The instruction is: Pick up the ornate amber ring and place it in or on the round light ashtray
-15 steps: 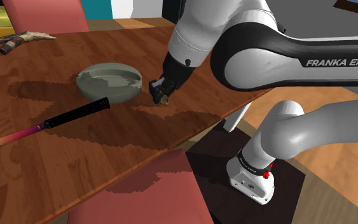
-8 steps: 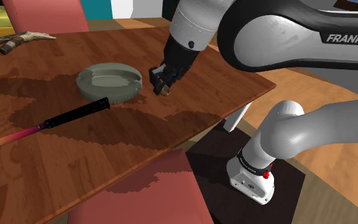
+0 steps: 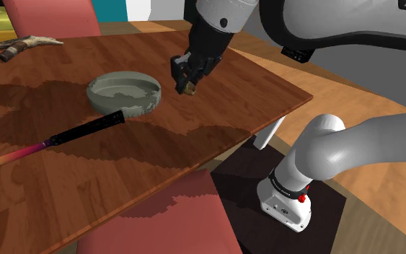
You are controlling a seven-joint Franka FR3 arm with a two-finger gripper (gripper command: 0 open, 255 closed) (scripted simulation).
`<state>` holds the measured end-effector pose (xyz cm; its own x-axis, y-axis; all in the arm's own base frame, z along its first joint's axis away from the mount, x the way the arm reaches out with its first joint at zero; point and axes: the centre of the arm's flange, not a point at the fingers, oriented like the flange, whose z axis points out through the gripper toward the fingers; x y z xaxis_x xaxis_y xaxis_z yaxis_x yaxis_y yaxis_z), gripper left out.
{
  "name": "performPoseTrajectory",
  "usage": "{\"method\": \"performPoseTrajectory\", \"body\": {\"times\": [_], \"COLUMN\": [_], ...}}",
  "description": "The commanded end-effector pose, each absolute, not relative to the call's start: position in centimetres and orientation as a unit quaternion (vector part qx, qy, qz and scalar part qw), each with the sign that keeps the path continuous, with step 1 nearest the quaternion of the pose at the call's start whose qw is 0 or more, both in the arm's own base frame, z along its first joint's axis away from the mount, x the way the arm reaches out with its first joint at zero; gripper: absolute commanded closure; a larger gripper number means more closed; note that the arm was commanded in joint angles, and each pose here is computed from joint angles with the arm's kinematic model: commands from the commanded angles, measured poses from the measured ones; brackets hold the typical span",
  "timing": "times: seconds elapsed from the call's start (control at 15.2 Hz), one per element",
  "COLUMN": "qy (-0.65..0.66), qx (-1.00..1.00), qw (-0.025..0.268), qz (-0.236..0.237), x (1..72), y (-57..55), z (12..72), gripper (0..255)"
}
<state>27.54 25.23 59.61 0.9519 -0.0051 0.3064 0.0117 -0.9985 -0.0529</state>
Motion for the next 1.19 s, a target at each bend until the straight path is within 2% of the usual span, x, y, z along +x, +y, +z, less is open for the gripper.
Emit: {"method": "performPoseTrajectory", "body": {"times": [0.0,0.92,1.12], "qy": [-0.002,-0.002,-0.002], "qx": [-0.988,-0.988,-0.988], "qw": [0.027,0.027,0.027], "qz": [-0.155,-0.155,-0.155], "x": [27.6,44.6,44.6], "y": [25.3,32.7,32.7], "z": [60.6,60.3,58.7], "gripper": [255,255,255]}}
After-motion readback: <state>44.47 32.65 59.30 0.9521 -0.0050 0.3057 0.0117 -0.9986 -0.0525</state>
